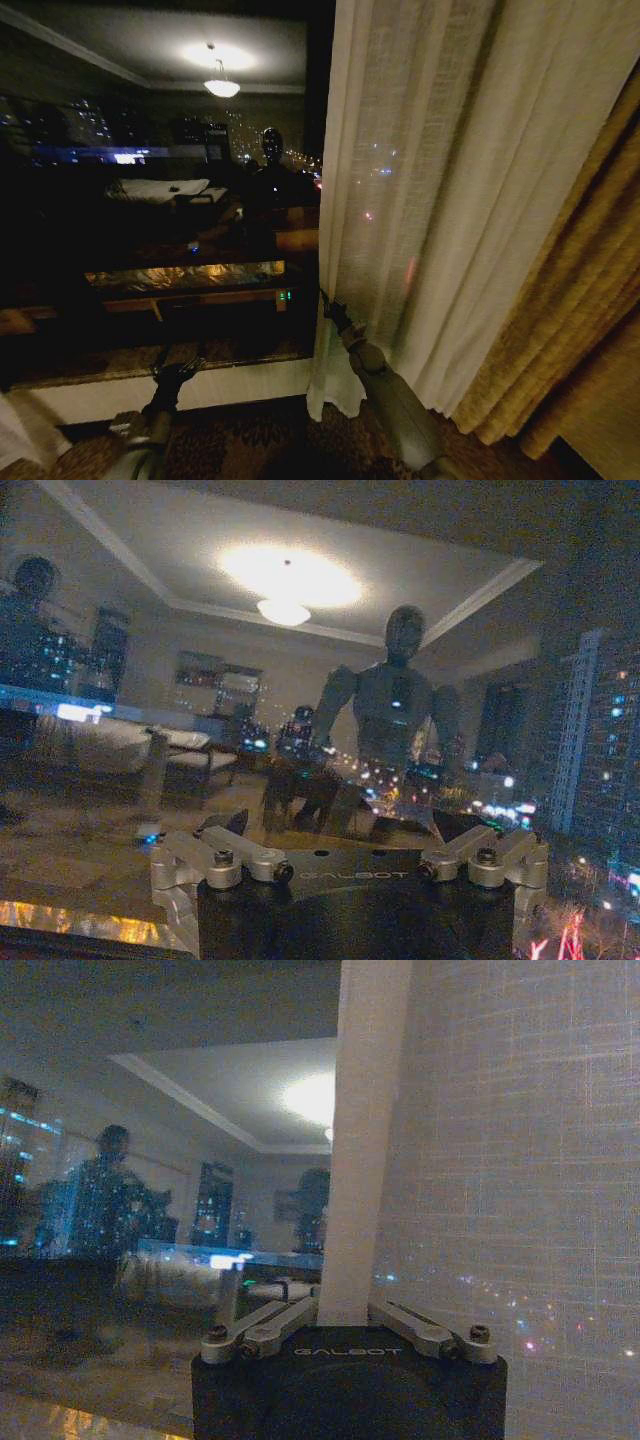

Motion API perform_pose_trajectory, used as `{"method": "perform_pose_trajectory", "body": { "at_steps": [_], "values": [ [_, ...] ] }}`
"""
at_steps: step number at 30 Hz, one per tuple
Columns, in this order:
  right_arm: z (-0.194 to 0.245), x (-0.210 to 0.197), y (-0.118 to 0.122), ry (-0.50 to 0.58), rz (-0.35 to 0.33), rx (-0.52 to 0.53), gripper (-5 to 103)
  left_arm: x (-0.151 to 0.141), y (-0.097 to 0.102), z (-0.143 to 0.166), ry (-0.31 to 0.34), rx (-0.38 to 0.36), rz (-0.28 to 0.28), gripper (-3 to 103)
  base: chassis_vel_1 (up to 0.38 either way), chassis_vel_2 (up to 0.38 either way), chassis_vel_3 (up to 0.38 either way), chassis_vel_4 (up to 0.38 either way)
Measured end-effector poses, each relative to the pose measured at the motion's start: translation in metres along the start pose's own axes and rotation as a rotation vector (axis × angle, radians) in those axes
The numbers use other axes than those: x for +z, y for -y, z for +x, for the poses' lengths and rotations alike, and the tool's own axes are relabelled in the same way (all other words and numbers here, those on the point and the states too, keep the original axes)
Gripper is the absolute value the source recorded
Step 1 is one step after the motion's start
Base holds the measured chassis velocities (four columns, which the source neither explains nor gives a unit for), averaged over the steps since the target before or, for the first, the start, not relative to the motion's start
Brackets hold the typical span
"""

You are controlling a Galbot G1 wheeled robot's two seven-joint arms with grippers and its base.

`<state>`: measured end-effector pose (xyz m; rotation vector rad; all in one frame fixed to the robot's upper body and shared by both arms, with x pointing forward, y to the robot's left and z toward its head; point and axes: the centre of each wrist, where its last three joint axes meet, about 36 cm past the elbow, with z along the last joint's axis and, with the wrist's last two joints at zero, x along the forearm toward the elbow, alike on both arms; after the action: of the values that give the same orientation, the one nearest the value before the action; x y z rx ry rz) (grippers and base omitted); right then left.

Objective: Open the curtains by pulling them apart, changing their state from closed to fully open.

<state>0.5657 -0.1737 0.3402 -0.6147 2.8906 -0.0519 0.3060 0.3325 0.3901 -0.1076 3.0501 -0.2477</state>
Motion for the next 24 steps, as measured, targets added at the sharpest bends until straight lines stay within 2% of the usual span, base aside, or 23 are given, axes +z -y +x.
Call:
{"method": "perform_pose_trajectory", "body": {
  "at_steps": [12, 24],
  "values": [
    [0.0035, 0.0018, 0.0036, -0.011, -0.002, -0.003, 0, 0.0, 0.0, 0.0, 0.0, 0.0, 0.0, 100, -0.047, -0.04, 0.041, 0.035],
    [0.0043, 0.0042, 0.0052, -0.017, -0.006, -0.013, 0, 0.0, 0.0, 0.0, 0.0, 0.0, 0.0, 100, -0.242, -0.225, 0.233, 0.222]
  ]
}}
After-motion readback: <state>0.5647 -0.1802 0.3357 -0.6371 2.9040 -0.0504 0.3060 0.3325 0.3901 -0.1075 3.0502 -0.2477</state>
